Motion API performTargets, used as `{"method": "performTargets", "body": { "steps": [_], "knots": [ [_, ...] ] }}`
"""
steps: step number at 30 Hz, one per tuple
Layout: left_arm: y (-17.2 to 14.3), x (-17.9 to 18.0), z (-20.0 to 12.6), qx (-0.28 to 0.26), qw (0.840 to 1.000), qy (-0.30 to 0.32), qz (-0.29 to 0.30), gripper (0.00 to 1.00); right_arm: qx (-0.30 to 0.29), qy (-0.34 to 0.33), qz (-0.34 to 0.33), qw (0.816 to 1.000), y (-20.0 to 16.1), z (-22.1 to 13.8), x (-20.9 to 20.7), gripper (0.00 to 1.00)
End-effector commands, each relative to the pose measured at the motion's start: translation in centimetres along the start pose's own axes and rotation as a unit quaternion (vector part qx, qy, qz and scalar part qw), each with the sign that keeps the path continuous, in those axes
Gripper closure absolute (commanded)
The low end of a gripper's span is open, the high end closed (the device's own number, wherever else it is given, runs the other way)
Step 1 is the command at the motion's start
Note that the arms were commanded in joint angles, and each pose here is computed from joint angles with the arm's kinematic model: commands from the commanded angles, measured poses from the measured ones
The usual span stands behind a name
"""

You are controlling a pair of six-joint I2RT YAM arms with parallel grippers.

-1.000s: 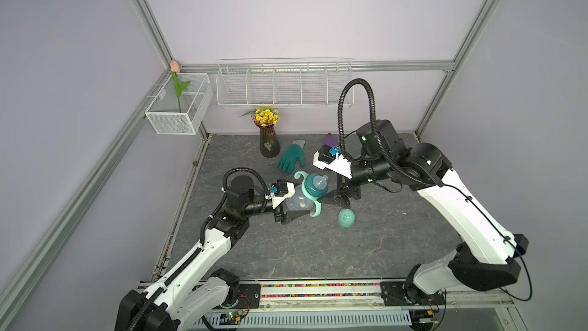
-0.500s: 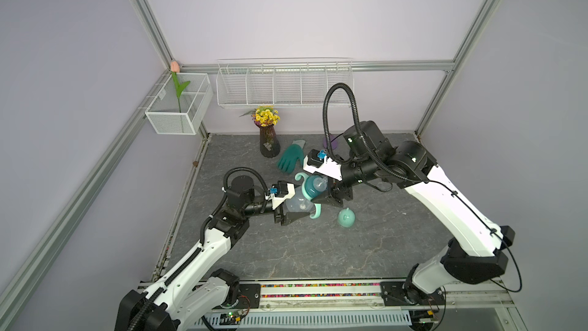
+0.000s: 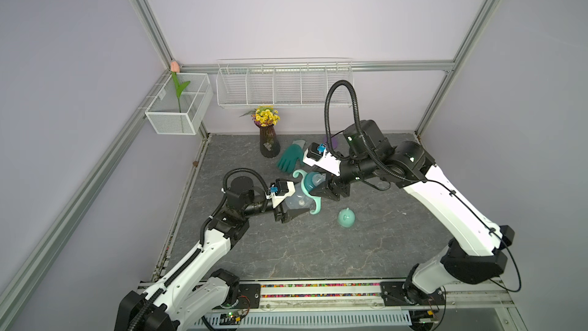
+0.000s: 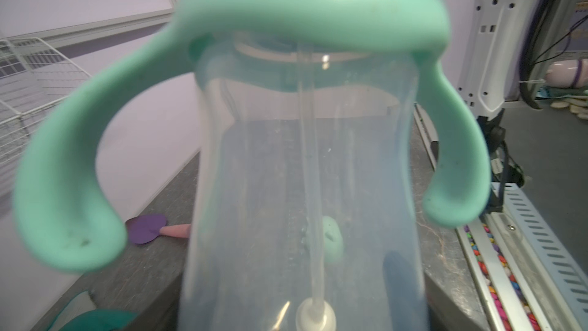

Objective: Assemble the baby bottles
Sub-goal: Screw the nipple onto the baby bottle.

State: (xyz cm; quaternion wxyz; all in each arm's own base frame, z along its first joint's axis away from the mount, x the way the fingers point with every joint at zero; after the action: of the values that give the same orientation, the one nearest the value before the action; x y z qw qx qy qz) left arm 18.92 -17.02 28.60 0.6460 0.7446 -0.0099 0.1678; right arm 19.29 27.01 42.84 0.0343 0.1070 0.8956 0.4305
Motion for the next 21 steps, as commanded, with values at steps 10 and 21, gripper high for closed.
{"method": "performTargets", "body": {
  "steps": [10, 21],
  "knots": [
    [0.1, 3.1, -2.1, 0.02, 0.96, 0.275, 0.053, 1.0, -0.082, -0.049, 0.271, 0.958, 2.3, 4.7, -4.5, 0.63],
    [-0.6, 2.4, -1.8, 0.064, 0.961, 0.265, 0.049, 1.0, -0.122, -0.05, 0.187, 0.973, 3.7, 2.7, -3.8, 0.08]
  ]
}}
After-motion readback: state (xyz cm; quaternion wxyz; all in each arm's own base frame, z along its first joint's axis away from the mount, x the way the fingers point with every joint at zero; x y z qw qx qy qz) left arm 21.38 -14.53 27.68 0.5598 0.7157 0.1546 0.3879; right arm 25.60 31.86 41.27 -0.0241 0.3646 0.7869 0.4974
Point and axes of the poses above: each gripper's point midway between its finger pads, its own z axis out along the fingers, its own x axis along the line the jaws close on, y = z × x, the point moved 9 cm from there along -z, back along the fingers, and after that the axes turned 2 degrees about z, right-handed, at the moved point
